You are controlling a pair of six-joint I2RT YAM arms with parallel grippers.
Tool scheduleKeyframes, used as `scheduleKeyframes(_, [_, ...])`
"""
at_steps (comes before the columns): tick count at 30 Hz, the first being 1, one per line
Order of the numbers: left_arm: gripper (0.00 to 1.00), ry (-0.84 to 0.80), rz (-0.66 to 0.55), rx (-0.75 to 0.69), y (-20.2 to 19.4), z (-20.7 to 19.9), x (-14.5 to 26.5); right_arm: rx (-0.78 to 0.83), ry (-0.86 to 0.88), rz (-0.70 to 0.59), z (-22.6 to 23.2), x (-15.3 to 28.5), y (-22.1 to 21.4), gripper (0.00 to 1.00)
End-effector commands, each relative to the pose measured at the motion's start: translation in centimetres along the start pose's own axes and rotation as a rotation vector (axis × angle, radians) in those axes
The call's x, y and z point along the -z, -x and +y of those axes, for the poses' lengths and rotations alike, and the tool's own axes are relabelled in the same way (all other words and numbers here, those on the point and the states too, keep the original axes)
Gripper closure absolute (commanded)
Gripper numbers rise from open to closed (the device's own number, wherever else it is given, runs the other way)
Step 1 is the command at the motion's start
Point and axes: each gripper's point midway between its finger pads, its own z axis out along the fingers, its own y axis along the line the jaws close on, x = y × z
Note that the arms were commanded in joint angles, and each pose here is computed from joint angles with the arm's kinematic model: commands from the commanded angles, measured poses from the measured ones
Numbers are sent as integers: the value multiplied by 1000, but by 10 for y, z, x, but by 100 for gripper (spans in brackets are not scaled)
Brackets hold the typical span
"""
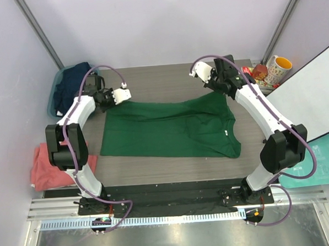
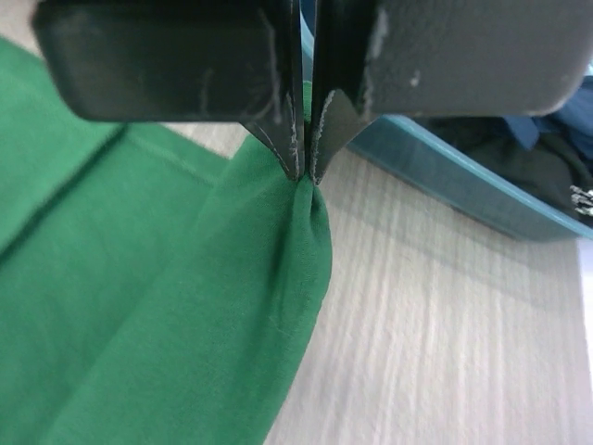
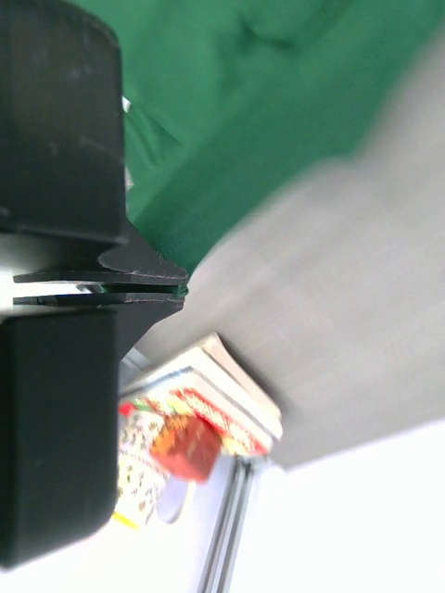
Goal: Fold and stack the t-shirts
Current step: Fold the other side of the tshirt into a rectangle
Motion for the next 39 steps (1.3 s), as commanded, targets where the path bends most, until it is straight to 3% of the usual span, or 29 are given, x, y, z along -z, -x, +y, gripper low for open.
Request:
scheduleKeyframes(1, [100,252,-40,-14,24,44,10,-78,-226,-61,-49,-13,19,99])
scheduleKeyframes(13, [100,640,27,5,22,101,5,-117,-414,-98,-87,-43,33,99])
scheduleKeyframes(23, [100,666,55,-20,19,100,-3,-135,-411,-154,-93,-48,47,99])
scheduleKeyframes(33, [100,643,91,-52,3,85,-3,-92,-121,-231,-45,-1,60,99])
scheduleKeyframes(39, [100,422,69,-53,-10,51,-14,-84,131,-228,3,18,58,99])
